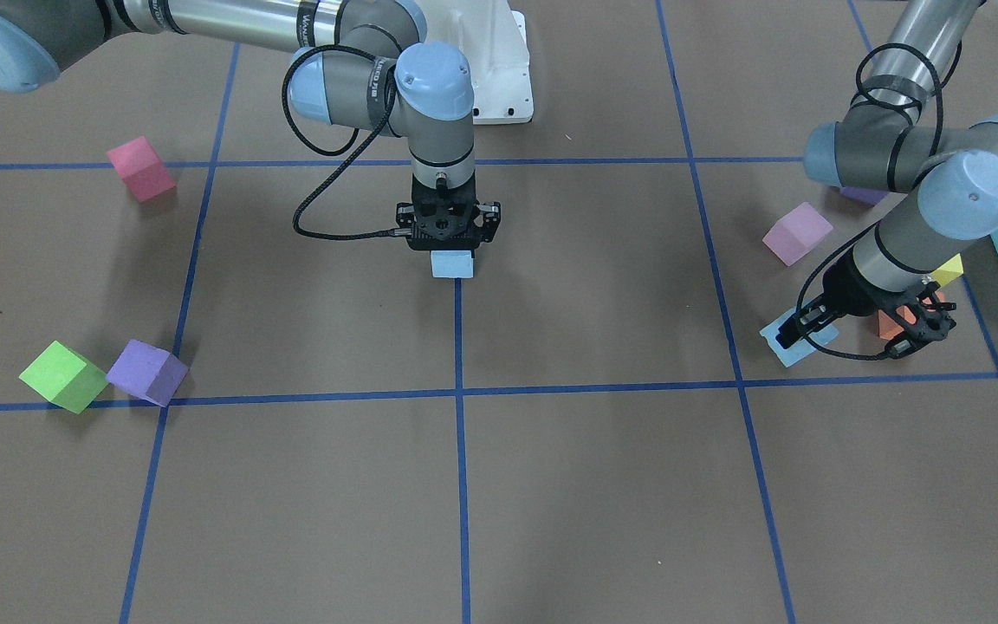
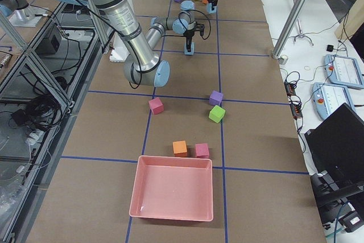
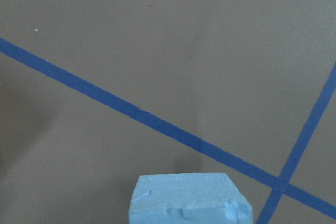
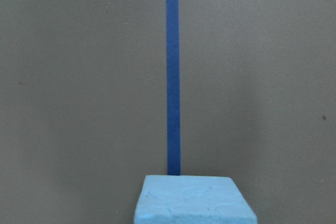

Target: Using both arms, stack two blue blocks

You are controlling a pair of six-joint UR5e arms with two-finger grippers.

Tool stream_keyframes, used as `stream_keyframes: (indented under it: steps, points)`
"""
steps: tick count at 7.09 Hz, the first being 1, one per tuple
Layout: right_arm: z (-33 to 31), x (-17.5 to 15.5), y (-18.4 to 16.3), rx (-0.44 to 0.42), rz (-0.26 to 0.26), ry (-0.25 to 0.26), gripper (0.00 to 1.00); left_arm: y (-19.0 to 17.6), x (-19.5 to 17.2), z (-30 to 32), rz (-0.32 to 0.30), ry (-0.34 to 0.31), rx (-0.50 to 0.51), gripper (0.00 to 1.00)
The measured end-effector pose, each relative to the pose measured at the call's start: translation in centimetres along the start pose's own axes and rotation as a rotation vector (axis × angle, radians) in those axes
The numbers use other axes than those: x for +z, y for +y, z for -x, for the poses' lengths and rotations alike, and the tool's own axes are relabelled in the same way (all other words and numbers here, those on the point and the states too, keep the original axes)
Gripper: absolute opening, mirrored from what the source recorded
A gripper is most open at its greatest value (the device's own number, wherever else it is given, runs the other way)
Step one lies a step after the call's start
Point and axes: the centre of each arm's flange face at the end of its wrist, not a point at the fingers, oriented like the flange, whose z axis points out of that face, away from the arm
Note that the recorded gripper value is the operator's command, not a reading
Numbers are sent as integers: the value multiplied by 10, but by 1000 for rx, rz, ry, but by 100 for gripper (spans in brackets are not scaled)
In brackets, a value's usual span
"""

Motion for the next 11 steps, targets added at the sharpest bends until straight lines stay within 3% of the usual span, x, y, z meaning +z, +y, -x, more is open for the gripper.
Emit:
stream_keyframes:
  steps: [1, 2, 3, 6, 8, 11]
  points:
    - [4, -2, -1, 5, -1, -4, 58, 1, -2, 0, 1, 3, 0, 47]
    - [6, -3, -1, 7, -1, -5, 90, 1, -2, 0, 2, 4, 0, 47]
    - [6, -3, -1, 7, 0, -5, 100, 1, -3, 0, 1, 5, 0, 47]
    - [5, -7, -5, 4, 3, -10, 100, 3, -8, -3, -2, 12, 5, 47]
    - [0, -24, -17, 15, 10, -33, 100, 18, -32, -25, 0, 11, 6, 47]
    - [-42, -74, -61, 77, 16, -60, 100, 63, -79, -135, 13, 26, 84, 47]
